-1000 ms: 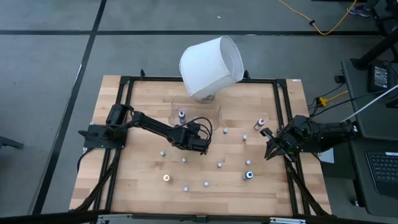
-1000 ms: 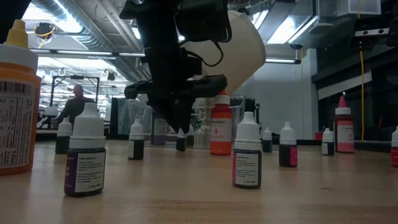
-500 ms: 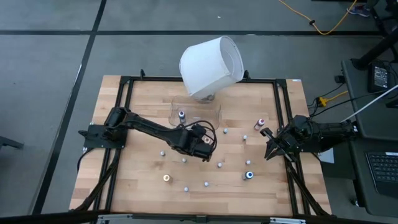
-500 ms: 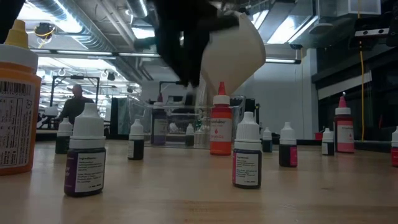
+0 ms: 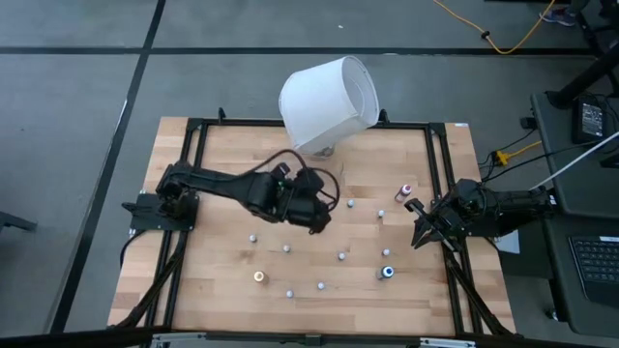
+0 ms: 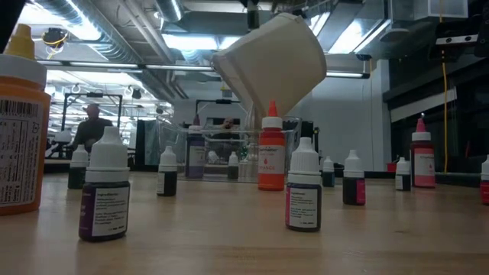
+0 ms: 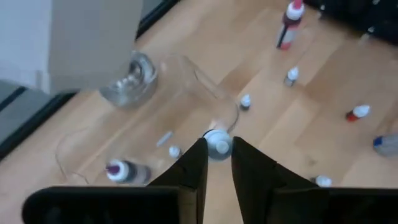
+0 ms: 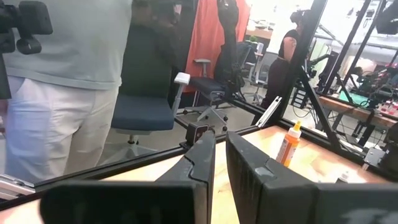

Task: Pick & Place food coloring
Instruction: Put the top left small green food coloring bottle into the container

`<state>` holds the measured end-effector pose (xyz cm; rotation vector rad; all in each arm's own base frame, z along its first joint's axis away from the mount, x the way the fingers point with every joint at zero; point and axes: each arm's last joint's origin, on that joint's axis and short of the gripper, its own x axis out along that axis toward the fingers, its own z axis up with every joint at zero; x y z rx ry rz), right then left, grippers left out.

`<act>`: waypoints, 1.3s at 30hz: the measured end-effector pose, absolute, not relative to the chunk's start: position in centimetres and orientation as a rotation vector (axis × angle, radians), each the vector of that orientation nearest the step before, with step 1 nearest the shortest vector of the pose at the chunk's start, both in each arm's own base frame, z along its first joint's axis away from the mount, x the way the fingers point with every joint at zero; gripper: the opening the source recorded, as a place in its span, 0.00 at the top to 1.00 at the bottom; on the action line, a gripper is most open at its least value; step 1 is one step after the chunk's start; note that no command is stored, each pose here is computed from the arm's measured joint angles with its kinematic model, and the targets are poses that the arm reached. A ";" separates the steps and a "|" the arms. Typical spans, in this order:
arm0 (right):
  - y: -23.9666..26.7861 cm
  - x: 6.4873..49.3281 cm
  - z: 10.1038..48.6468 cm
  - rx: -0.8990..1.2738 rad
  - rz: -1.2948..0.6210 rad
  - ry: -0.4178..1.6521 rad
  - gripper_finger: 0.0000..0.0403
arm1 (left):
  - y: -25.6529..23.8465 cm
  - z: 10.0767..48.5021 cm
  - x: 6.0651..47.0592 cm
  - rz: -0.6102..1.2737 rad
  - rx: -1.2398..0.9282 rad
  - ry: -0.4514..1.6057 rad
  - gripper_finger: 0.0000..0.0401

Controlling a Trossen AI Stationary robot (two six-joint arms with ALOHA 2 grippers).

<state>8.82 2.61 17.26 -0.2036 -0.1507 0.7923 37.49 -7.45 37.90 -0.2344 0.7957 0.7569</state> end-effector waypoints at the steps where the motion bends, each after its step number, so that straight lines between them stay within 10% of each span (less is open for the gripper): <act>1: 2.6 8.8 17.3 -0.204 0.793 -0.151 0.89 | -7.2 37.9 37.4 0.754 -0.219 0.810 0.85; 39: 2.6 8.8 17.3 -0.204 0.793 -0.151 0.89 | 2.1 26.1 41.8 0.590 -0.215 0.957 0.85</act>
